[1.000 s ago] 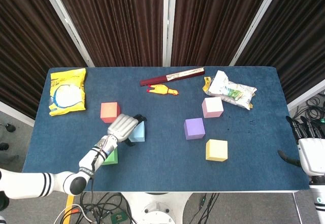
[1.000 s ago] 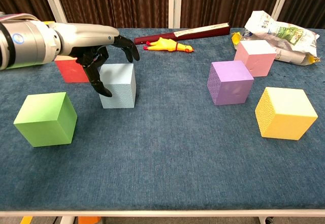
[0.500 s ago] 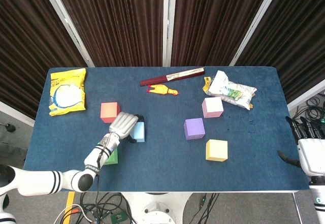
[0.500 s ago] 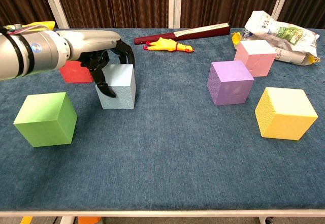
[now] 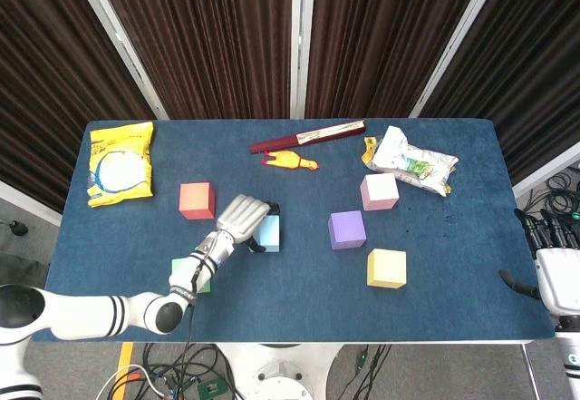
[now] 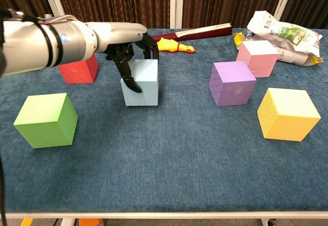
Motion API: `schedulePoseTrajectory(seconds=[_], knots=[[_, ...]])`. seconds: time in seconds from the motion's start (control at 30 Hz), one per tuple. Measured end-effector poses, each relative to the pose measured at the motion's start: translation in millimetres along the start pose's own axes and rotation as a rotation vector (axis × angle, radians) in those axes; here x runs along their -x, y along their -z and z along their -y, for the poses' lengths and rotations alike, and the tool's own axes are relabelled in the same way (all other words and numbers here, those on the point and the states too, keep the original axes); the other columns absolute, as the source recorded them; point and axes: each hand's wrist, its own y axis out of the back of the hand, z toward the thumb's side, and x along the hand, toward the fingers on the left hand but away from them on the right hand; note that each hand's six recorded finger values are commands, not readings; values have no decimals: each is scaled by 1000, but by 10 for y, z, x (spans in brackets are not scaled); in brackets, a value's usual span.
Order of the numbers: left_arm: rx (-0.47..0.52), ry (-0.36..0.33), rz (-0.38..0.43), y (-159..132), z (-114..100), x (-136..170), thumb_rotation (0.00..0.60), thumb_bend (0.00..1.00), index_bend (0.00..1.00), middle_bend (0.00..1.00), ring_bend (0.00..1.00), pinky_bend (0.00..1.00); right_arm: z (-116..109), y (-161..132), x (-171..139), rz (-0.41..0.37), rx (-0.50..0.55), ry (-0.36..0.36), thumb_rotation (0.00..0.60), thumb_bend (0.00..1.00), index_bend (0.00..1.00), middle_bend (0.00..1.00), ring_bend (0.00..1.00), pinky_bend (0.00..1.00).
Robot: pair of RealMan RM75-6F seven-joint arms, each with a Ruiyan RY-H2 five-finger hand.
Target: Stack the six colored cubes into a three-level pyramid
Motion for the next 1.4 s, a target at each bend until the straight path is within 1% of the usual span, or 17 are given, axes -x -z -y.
schedulePoseTrajectory(seconds=[0.17, 0.37, 0.67, 0.93, 1.1, 1.4], knots=[[-3, 0, 13, -69, -21, -118, 600, 0, 400, 432, 792, 842, -11, 26, -18, 9, 0, 4, 600, 74, 0, 160, 12, 175], [-36, 1, 34, -194, -4, -201, 600, 0, 399, 429, 792, 836, -5, 60, -27, 20, 2, 3, 600, 75, 0, 161, 12, 175], [-79, -1, 17, -209, 25, -255, 600, 0, 384, 402, 792, 824, 2, 97, -34, 29, 6, 3, 600, 75, 0, 161, 12, 175], [-90, 14, 14, -213, 59, -262, 600, 0, 313, 345, 792, 817, 11, 102, -36, 30, 8, 2, 600, 86, 0, 181, 14, 175], [-89, 11, 15, -215, 52, -257, 600, 0, 245, 304, 792, 811, 12, 112, -33, 35, 14, 5, 600, 98, 0, 204, 22, 175], [-89, -9, 25, -205, -24, -164, 600, 0, 208, 257, 789, 808, -2, 99, -37, 28, 15, 14, 600, 99, 0, 196, 22, 175]])
